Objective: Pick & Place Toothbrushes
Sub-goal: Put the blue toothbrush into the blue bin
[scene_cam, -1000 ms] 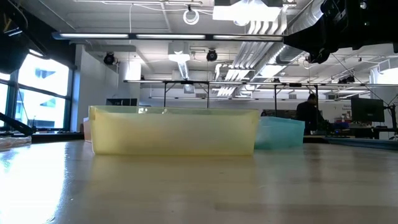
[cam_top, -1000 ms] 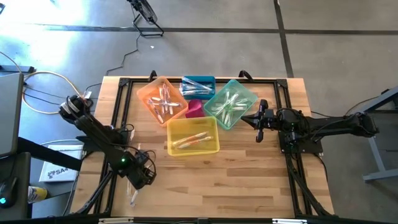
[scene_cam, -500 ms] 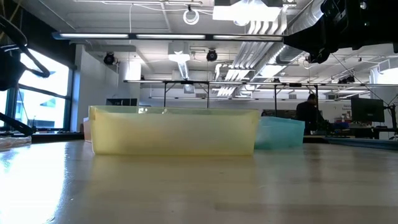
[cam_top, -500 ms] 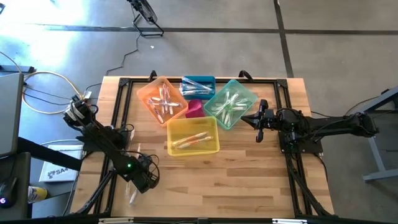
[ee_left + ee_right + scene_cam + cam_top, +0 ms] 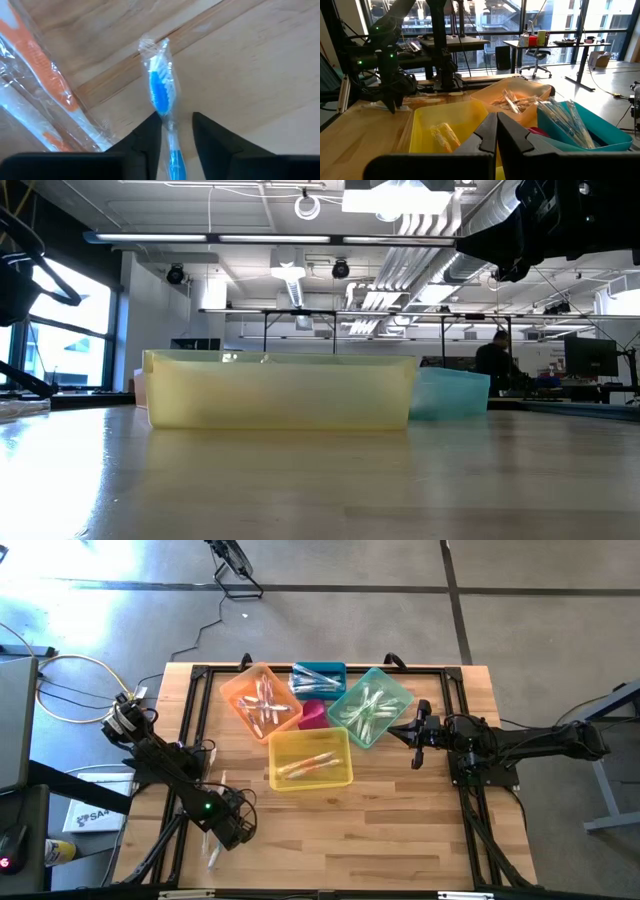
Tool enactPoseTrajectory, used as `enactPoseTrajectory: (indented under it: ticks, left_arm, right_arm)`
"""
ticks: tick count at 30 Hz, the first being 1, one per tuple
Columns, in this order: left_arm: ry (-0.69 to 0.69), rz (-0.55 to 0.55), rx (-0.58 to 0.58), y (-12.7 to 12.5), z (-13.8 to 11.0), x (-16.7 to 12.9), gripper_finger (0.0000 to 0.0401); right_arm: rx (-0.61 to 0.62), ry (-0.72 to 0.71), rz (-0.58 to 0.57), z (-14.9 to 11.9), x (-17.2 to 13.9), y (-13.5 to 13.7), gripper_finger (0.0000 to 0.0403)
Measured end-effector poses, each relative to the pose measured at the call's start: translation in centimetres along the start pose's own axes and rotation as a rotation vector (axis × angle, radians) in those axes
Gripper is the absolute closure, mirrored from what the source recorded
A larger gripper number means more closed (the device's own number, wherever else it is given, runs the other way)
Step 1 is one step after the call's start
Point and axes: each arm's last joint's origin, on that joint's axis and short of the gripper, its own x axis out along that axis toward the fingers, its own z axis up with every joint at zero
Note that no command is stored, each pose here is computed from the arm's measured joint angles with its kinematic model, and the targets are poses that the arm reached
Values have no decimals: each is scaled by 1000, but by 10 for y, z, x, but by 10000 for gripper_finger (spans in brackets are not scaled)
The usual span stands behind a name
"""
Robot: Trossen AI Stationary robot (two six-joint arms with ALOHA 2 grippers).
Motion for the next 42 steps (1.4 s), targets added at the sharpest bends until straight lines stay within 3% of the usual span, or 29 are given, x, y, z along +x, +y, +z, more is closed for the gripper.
enactPoseTrajectory:
  ticks: [12, 23, 36, 42]
  left_arm:
    - [3, -45, 24, 0, 1, -7, 394]
    - [-85, -194, 75, 0, 16, -36, 398]
    - [-214, -425, 255, -15, 80, -68, 400]
    - [-290, -500, 324, -15, 107, -96, 400]
  right_arm:
    - [0, 1, 0, 0, 0, 0, 399]
    - [0, 1, -1, 0, 0, 0, 399]
    - [0, 3, 0, 0, 0, 0, 399]
    - [0, 3, -1, 0, 0, 0, 399]
